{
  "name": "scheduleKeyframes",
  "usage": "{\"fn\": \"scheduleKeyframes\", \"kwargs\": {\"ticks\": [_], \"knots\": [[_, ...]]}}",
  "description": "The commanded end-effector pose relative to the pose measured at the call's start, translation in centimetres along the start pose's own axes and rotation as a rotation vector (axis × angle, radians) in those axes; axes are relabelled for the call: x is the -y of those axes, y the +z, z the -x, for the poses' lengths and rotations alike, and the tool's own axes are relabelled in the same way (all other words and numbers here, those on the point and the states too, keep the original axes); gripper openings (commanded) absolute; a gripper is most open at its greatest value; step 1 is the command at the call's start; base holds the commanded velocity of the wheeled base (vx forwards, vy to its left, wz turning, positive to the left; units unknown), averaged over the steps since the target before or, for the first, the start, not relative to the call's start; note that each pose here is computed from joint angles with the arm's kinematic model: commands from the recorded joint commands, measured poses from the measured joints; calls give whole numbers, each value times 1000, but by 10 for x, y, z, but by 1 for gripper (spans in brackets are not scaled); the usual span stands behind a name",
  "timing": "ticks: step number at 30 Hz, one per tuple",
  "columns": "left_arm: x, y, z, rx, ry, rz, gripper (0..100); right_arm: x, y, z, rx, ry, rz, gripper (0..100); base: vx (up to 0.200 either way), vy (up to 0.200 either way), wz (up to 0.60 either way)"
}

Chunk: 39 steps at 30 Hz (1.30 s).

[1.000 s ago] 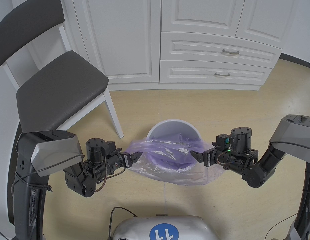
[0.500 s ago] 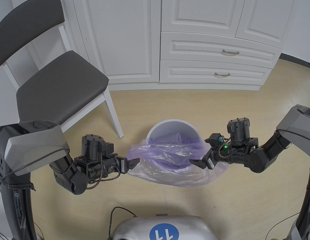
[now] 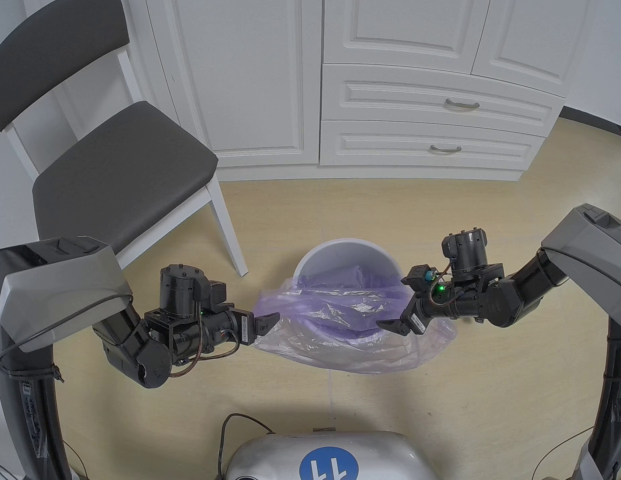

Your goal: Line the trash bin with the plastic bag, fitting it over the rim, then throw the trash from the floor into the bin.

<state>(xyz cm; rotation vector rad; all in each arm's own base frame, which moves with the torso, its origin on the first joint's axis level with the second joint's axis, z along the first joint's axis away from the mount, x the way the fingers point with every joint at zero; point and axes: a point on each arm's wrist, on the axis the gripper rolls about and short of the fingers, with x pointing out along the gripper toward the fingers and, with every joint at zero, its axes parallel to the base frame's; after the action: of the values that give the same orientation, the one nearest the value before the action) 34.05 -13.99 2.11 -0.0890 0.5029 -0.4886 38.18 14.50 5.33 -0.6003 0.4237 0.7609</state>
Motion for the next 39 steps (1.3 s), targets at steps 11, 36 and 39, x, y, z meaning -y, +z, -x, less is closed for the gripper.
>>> {"fn": "scheduleKeyframes", "kwargs": {"ticks": [11,36,39], "knots": [[0,-1,-2,1,2,1,100,3,-1,-26,14,4,4,0,0,0,0],[6,30,-7,240,39,50,100,45,42,-135,438,-514,-571,0,0,0,0],[8,30,-7,238,33,51,100,51,44,-139,441,-530,-576,0,0,0,0]]}}
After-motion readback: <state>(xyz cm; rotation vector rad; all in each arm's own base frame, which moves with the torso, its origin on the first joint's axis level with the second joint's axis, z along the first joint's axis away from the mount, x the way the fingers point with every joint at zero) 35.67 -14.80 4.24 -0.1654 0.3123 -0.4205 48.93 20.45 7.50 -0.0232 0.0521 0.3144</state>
